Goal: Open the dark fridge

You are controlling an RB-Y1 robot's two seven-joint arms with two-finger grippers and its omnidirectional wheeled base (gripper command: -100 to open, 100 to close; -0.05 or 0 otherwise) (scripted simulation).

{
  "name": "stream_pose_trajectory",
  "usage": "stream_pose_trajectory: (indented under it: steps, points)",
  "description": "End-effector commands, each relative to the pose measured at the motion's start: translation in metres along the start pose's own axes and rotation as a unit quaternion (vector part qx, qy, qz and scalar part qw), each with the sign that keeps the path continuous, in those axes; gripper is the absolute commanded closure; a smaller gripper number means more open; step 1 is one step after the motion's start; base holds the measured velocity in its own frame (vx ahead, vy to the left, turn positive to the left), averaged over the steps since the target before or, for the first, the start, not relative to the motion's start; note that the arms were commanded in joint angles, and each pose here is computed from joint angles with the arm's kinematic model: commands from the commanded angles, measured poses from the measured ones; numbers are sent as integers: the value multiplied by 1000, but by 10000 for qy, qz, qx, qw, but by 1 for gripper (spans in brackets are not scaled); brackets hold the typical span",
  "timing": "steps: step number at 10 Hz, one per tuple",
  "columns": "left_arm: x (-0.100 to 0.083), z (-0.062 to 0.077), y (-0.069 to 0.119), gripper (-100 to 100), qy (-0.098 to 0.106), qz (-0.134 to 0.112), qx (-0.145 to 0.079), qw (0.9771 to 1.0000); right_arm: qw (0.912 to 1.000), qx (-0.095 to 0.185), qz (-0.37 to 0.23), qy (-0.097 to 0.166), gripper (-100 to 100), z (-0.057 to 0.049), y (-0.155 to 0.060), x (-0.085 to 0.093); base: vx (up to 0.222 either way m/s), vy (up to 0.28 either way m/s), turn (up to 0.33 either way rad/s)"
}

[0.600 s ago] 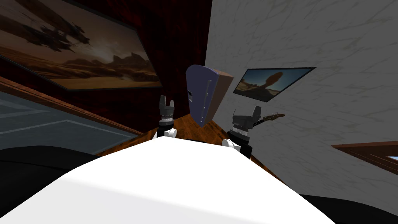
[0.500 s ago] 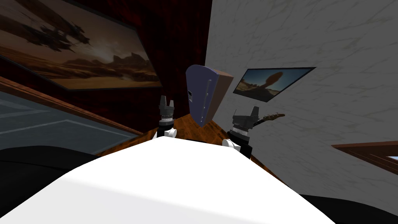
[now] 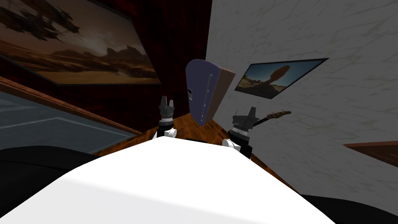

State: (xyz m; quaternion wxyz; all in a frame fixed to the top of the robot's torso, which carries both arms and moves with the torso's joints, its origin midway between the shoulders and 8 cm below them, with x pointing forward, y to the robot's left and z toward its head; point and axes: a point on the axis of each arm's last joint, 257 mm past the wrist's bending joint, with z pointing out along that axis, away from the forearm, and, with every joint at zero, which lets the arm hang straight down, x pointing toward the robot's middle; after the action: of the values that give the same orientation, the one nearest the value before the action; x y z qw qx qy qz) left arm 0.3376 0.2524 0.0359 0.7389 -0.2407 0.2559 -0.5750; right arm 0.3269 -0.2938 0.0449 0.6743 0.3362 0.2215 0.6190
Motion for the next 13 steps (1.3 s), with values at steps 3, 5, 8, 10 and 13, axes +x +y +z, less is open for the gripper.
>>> stream_pose_trajectory:
  steps: [3,5,8,10,13]
  points:
    - [0,0,0,0,0,0,0,10000,10000,0,0,0,0,0,0,0,0,0,0]
    - [3,3,8,-100,267,102,-94,9995,10000,2,0,0,0,0,0,0,15,-29,-15]
    - [4,9,19,-100,498,223,-239,9982,10000,3,0,-1,0,0,0,0,28,-59,-18]
    - [1,18,30,-100,699,373,-363,9962,10000,3,0,-1,0,0,0,0,38,-67,-30]
    - [-1,24,43,-100,795,470,-560,9941,10000,3,0,-1,0,0,0,0,34,-64,-16]
